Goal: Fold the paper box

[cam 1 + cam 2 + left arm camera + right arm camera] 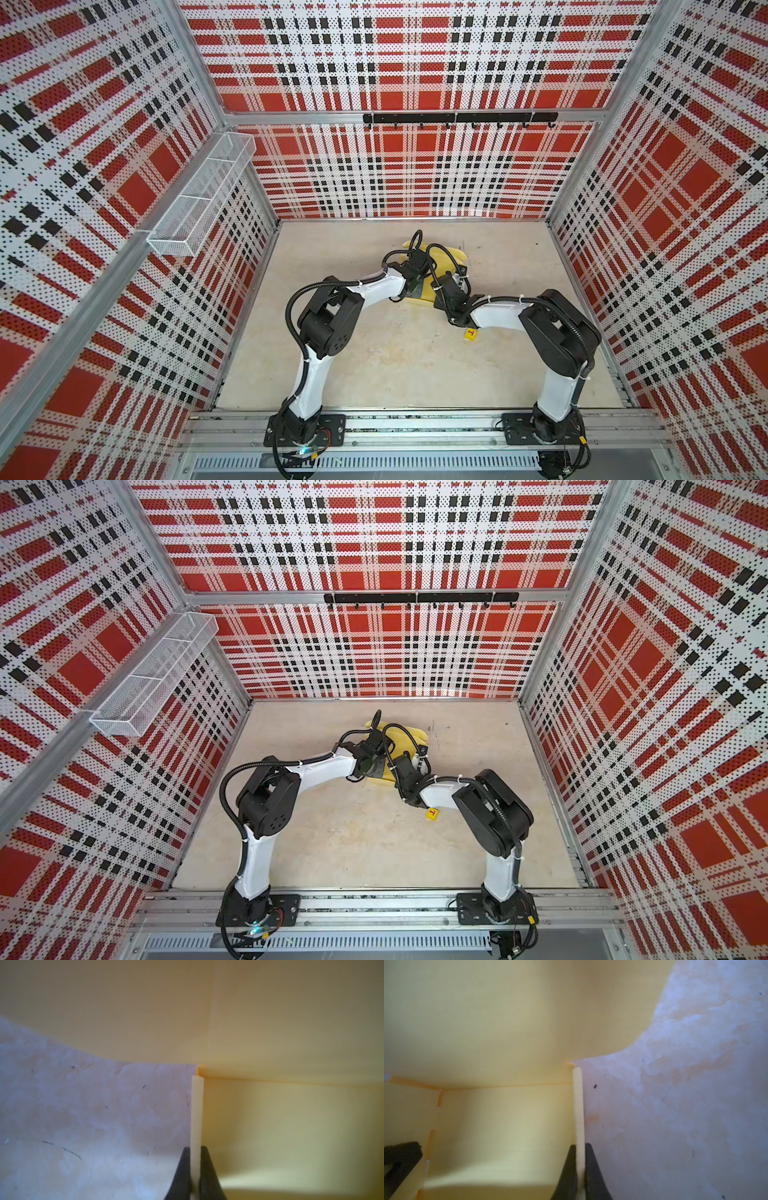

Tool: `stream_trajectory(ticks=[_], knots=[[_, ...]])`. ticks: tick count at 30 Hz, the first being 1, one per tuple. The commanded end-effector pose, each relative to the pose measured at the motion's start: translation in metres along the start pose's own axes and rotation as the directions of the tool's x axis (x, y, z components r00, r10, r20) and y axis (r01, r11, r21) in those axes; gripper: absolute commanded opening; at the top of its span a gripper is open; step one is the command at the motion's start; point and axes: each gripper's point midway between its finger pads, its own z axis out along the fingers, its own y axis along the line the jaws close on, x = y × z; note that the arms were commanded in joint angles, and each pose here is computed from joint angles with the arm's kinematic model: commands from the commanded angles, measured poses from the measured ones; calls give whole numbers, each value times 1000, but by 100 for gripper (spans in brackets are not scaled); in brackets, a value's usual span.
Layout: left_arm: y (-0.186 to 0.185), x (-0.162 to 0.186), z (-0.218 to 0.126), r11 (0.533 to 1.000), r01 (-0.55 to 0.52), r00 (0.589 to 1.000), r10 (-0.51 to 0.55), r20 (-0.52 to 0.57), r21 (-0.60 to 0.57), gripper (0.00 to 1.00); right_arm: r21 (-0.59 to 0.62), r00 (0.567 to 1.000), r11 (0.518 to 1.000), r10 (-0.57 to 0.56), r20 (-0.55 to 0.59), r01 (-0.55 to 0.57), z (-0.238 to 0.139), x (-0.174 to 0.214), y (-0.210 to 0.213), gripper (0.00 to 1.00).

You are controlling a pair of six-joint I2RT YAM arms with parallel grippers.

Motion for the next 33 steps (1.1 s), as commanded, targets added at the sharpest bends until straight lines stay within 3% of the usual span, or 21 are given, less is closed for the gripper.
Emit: stream_trajectory(ticks=[1, 4, 6, 11, 20, 26, 33], knots=[[-5, 2, 4, 1000, 0, 1000, 0, 1, -19, 3, -9, 1000, 1000, 2, -13, -2, 5, 10, 2, 0], [-5, 3, 5, 1000, -2, 1000, 2, -1, -24, 4, -12, 1000, 1000, 4, -12, -4, 4, 10, 2, 0], [-7, 5, 6, 1000, -6, 1000, 6, -5, -22, 17, -12, 1000, 1000, 3, -13, -3, 5, 10, 3, 0], [-9, 7, 7, 1000, -2, 1000, 1, -16, -6, 29, -11, 1000, 1000, 1, -9, -1, 4, 8, 3, 0], [-14, -16, -34, 995, 27, 999, -30, 28, 91, 49, -11, 1000, 1000, -4, -8, 4, 3, 5, 5, 0], [-3, -19, -50, 991, 52, 997, -58, 42, 126, 56, -10, 1000, 1000, -5, -12, 5, 4, 6, 5, 0], [18, -9, -46, 991, 73, 996, -77, 34, 114, 58, -9, 1000, 1000, -4, -7, 4, 2, 3, 5, 0]])
